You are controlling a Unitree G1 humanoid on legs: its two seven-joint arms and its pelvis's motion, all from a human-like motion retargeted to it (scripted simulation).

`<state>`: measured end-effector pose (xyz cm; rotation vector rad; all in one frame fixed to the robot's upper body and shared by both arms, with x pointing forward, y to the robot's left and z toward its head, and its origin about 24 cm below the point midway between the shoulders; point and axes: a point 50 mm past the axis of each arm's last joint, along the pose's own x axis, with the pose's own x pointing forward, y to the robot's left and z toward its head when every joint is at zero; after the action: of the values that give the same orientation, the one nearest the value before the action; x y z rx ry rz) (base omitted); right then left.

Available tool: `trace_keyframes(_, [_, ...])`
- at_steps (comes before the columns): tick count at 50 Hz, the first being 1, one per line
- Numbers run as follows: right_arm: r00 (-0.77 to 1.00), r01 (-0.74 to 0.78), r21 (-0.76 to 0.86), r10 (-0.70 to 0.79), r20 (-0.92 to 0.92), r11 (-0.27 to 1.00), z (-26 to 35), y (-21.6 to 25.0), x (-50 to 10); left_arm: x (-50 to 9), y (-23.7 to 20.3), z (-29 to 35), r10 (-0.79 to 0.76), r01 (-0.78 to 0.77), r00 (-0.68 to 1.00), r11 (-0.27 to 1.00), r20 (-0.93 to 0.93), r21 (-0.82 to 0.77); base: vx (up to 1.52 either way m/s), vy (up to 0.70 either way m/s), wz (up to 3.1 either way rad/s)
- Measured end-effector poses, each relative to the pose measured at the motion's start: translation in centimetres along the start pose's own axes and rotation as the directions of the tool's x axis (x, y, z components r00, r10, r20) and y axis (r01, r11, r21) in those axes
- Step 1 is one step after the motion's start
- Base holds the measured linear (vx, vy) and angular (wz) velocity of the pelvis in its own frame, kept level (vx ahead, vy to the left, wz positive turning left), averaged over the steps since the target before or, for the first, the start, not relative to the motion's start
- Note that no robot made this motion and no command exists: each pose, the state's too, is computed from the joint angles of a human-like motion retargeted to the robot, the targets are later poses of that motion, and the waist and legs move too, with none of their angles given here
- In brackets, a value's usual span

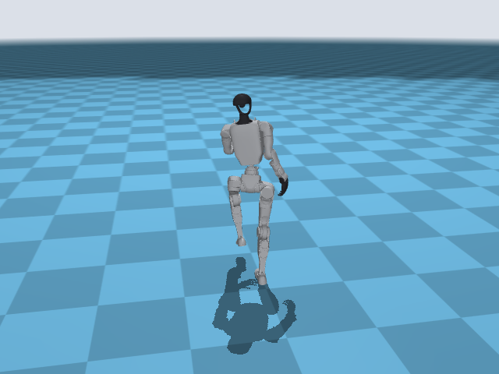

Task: Kungfu

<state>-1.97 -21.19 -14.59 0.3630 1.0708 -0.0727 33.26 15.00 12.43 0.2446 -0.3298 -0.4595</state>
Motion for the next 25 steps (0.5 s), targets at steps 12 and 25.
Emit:
trace_keyframes(12, [0.567, -0.485, -0.423, 0.643, 0.515, 0.766, 27.0, 16.5, 4.9, 3.5, -3.9, 9.1, -0.237, 0.374, 0.841, 0.904, 0.487, -0.206, 0.07, 0.77, -3.72])
trace_keyframes(25, [0.310, -0.741, -0.507, 0.894, 0.323, 0.440, 23.5, 28.5, 4.3, -0.1, -21.2, -4.0, -0.422, 0.394, 0.882, 0.418, 0.209, -0.819, -0.28, 0.41, -0.52])
